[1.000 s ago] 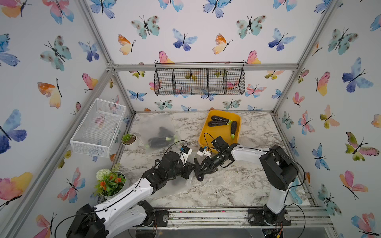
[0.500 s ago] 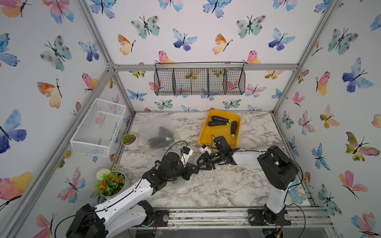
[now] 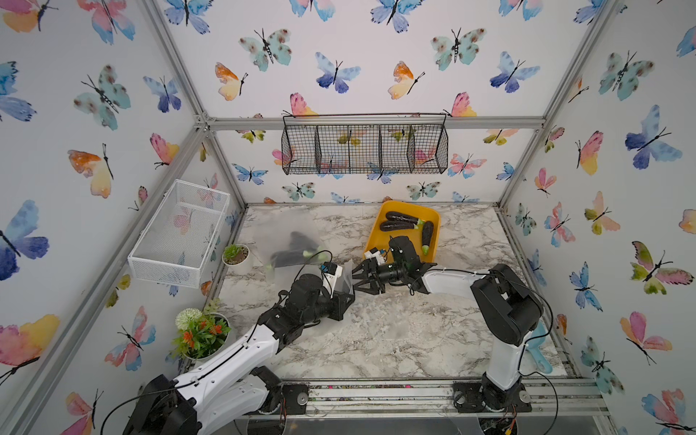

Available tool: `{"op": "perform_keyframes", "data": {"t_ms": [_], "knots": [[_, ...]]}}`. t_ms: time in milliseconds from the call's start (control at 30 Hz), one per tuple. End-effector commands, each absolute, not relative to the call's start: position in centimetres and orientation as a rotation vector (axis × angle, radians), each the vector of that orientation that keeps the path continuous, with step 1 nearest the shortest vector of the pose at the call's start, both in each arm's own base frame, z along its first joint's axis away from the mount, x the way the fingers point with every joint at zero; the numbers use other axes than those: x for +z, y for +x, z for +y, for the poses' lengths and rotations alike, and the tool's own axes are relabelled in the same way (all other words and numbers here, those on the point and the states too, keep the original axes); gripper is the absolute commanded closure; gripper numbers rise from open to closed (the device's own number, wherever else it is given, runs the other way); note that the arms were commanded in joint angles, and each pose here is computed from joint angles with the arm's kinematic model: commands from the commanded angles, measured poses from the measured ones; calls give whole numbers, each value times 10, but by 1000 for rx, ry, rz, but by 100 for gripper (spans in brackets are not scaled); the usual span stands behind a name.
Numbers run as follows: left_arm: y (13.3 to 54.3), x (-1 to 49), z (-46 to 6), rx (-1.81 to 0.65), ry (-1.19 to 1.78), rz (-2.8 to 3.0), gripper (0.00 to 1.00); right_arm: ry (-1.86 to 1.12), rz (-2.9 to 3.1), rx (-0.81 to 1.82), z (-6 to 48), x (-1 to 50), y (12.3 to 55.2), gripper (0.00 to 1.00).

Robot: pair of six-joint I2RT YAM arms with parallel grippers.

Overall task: Place the eggplant in a zip-top bag and seal the zipper
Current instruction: Place the eggplant in the zipper food storage bag.

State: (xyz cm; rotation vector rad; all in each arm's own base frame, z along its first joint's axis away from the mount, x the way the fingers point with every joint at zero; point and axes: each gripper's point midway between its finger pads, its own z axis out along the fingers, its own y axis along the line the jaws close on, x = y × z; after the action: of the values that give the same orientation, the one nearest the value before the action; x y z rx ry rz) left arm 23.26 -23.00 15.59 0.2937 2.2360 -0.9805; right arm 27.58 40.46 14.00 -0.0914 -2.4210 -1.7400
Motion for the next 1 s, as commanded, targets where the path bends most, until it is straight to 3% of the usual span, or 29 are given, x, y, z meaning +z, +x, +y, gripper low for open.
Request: {"op": "perform_keyframes", "data": {"t_ms": [0,100,300,500,767,967], "knots": [[244,164,-217,-1023,165,2226,100,-84,-2477,-1723,399,146,277,41],[254,164,-208,-994,111,2225,100,-8,-2552,-1702,395,151,277,44],[254,170,-212,-1030,126,2220,100,98,-2690,-1679,395,141,286,72],[255,174,-216,-1080,114,2203,100,158,-2645,-1678,418,126,273,78],[258,181,-221,-1140,75,2187,100,177,-2696,-1594,436,103,265,77],[262,161,-208,-1040,21,2249,100,252,-2907,-1626,408,149,290,56]]}}
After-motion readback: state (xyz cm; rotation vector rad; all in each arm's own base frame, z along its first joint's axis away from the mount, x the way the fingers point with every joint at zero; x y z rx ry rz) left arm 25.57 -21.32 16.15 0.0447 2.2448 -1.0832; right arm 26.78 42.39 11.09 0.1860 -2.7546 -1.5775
